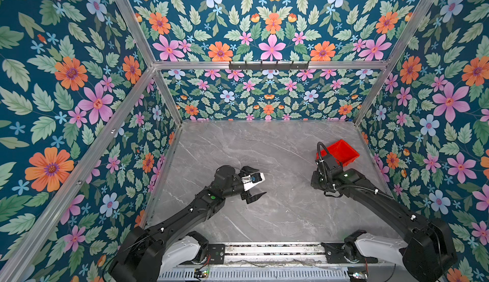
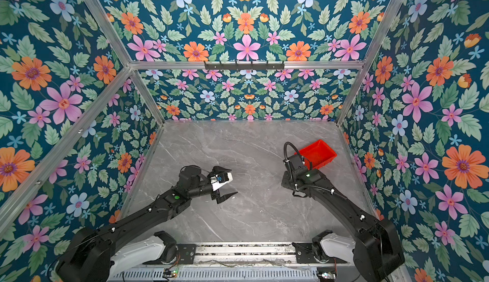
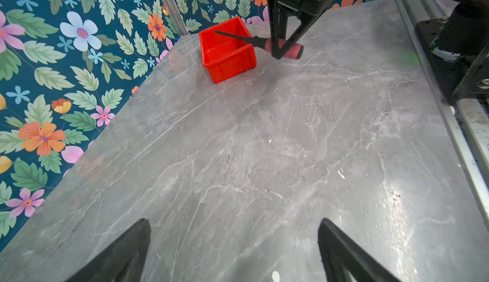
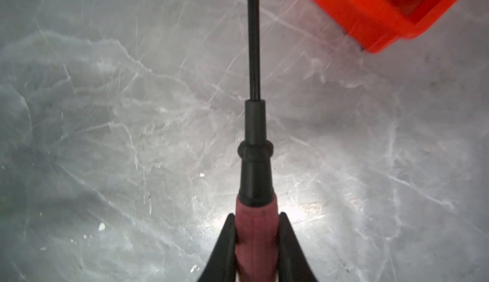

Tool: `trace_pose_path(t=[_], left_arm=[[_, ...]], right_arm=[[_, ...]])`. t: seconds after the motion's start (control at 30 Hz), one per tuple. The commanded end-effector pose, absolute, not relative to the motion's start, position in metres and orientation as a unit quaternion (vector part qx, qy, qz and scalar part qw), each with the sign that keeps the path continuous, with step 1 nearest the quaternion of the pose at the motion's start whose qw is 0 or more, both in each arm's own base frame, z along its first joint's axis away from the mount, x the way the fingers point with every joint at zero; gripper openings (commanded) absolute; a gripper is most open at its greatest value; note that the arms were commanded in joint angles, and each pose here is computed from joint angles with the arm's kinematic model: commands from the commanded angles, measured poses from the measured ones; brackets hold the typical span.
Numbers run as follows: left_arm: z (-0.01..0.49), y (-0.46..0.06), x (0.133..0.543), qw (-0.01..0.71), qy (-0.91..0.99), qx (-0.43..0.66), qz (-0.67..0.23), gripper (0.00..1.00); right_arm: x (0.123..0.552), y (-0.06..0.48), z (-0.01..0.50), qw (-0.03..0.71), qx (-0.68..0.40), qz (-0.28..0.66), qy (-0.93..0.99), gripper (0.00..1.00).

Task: Put the screwdriver in the bin
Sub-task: Place the screwdriver into the bin.

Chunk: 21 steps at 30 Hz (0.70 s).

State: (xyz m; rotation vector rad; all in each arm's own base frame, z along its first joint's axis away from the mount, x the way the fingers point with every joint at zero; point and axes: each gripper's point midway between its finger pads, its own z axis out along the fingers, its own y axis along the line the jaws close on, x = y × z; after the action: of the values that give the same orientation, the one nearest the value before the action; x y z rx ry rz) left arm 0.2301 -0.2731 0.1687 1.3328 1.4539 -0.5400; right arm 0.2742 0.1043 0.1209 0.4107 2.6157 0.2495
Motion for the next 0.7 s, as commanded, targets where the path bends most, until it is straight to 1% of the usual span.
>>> trace_pose_path(t=[0.0,0.4,0.67], left_arm=[[0.19,-0.286,0.245,0.561,0.607,0.517,-0.222,1.0],[0.196,-0.355,0.243,0.58,0.605,0.484,-0.252,1.0],[0.189,-0.38,0.26,0.564,0.629,0.48,-0.236,1.0]], right_arm=[[0.288,0.093,0.131,0.257,0.166,0.093,0.947,0.0],[0.328,0.038,0.146,0.291,0.263,0.079,0.916,0.0],[0.353,0.009,0.142,0.289,0.314,0.078,0.901,0.0]])
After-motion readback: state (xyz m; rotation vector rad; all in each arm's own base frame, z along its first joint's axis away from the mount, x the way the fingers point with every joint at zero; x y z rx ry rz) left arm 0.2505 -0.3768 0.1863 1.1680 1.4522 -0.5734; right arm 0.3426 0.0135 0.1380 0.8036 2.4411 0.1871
